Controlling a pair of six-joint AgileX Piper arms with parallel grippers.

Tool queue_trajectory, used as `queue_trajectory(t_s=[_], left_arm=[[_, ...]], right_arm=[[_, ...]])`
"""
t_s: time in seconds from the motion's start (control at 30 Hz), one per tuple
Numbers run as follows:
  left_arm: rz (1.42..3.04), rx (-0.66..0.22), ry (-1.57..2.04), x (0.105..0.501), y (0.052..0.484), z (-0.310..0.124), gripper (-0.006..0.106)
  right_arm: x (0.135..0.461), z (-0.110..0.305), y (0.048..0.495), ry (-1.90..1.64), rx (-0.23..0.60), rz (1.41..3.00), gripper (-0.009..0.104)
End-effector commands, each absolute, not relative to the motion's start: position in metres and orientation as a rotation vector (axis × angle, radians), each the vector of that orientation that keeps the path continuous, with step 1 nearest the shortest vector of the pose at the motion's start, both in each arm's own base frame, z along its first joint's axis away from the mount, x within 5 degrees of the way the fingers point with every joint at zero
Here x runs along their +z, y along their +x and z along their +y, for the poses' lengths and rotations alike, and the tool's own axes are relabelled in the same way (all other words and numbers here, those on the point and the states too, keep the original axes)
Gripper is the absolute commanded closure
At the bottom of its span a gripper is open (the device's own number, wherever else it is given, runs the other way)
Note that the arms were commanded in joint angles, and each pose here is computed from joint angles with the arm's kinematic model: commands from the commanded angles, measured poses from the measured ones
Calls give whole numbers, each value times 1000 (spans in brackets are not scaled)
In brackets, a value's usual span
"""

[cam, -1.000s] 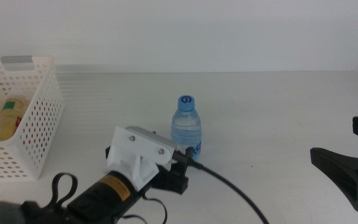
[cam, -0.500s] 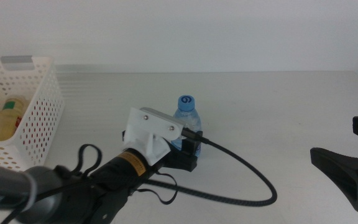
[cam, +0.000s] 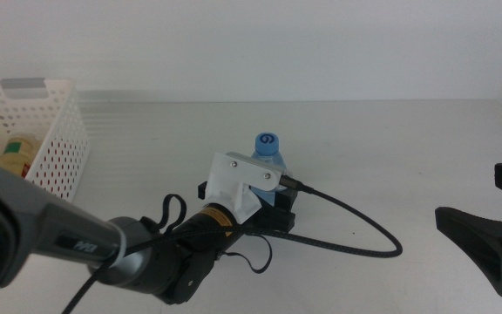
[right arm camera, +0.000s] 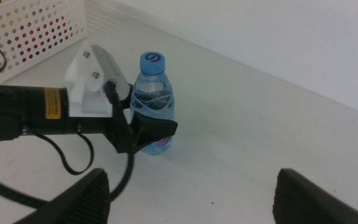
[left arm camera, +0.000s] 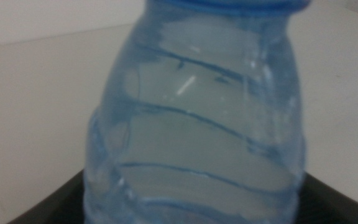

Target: Use arms to grab the bottles and put them into the dustbin to the left of the table.

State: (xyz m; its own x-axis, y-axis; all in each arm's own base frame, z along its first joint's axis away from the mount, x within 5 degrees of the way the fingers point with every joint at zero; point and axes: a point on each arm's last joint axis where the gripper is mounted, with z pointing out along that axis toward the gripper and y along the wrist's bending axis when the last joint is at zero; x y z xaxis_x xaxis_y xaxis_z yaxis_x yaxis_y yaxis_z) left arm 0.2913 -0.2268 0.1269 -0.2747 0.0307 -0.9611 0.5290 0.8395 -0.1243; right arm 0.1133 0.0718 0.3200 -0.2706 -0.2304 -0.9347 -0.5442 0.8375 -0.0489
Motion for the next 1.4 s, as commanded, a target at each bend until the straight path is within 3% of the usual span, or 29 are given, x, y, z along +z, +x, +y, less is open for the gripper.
queue_trajectory(t_s=[0.0, 0.17, 0.27, 0.47, 0.5, 0.63, 0.87, 1.37], left_arm=[[1651, -556, 360, 156, 301, -233, 12], [1637, -556, 348, 155, 305, -236, 12], [1609, -564, 336, 158, 305, -236, 18], [1605, -576, 326, 159, 305, -236, 62], [1609, -585, 327, 158, 304, -238, 79], [1614, -631, 290, 162, 297, -235, 105], [1549, -552, 346, 199, 270, -211, 105], [1721, -541, 368, 278, 221, -166, 105]], right_arm=[[334, 73, 115, -577, 342, 1758, 26], [334, 73, 115, -577, 342, 1758, 26], [334, 73, 115, -577, 342, 1758, 26], [334, 73, 115, -577, 342, 1758, 26], [334, 73, 115, -577, 342, 1758, 26], [334, 73, 115, -577, 342, 1758, 26], [334, 73, 115, -577, 342, 1758, 26], [334, 73, 115, -577, 342, 1758, 26]])
